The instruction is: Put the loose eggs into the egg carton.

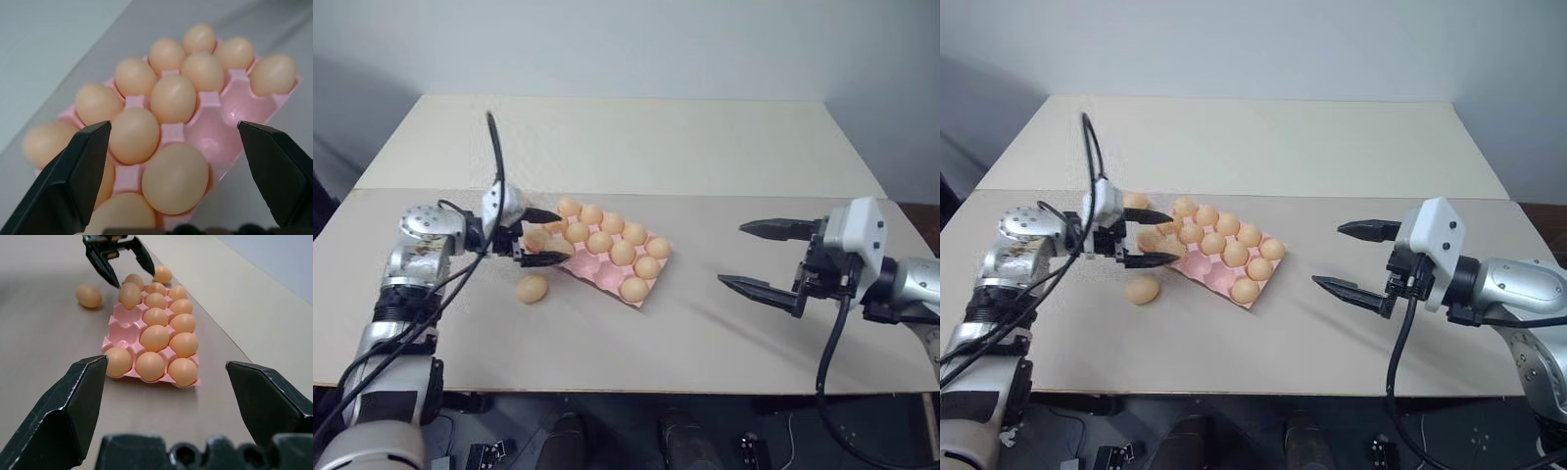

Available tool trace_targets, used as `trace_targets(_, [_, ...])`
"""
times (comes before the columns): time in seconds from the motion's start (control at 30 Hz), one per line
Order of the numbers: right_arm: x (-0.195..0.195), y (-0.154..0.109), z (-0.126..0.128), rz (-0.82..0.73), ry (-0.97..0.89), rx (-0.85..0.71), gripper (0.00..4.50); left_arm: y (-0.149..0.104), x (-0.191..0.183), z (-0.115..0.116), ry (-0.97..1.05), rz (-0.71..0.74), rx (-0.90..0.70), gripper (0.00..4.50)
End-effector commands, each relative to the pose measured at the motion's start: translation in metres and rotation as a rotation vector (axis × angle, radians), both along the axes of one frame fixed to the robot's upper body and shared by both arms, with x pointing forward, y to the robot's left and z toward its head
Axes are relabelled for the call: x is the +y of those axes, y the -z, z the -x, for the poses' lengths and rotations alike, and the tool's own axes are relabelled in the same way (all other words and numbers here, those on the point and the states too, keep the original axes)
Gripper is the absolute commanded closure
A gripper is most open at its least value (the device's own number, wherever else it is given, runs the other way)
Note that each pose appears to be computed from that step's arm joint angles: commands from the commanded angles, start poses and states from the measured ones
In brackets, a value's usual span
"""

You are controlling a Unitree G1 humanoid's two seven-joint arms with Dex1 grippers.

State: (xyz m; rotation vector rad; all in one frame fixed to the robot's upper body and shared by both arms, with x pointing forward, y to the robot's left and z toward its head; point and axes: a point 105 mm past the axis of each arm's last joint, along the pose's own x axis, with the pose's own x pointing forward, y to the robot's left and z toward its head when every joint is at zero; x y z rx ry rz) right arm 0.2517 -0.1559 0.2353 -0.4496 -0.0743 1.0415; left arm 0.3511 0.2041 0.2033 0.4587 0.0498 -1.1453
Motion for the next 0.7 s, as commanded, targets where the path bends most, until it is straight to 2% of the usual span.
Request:
trace_targets(0.03, [0.003, -0.007, 0.0, -0.005, -0.038, -0.034, 0.0, -0.031, 0.029, 0.025, -0.051, 0.057, -0.057, 0.03])
trace_targets(0.17, [0.005, -0.004, -0.006, 0.001, -0.071, -0.021, 0.0, -0.032, 0.062, 0.068, -0.133, 0.055, -0.039, 0.03])
trace_targets(0.4, [0.003, 0.008, -0.017, 0.037, -0.109, 0.027, 0.0, -0.029, 0.103, 0.125, -0.31, 0.101, -0.017, 0.03])
trace_targets(0.57, [0.0, 0.016, -0.023, 0.049, -0.115, 0.06, 0.0, -0.011, 0.12, 0.154, -0.432, 0.08, 0.021, 0.03])
trace_targets(0.7, [-0.001, 0.022, -0.023, 0.069, -0.117, 0.072, 0.0, 0.004, 0.118, 0.16, -0.467, 0.088, 0.047, 0.03])
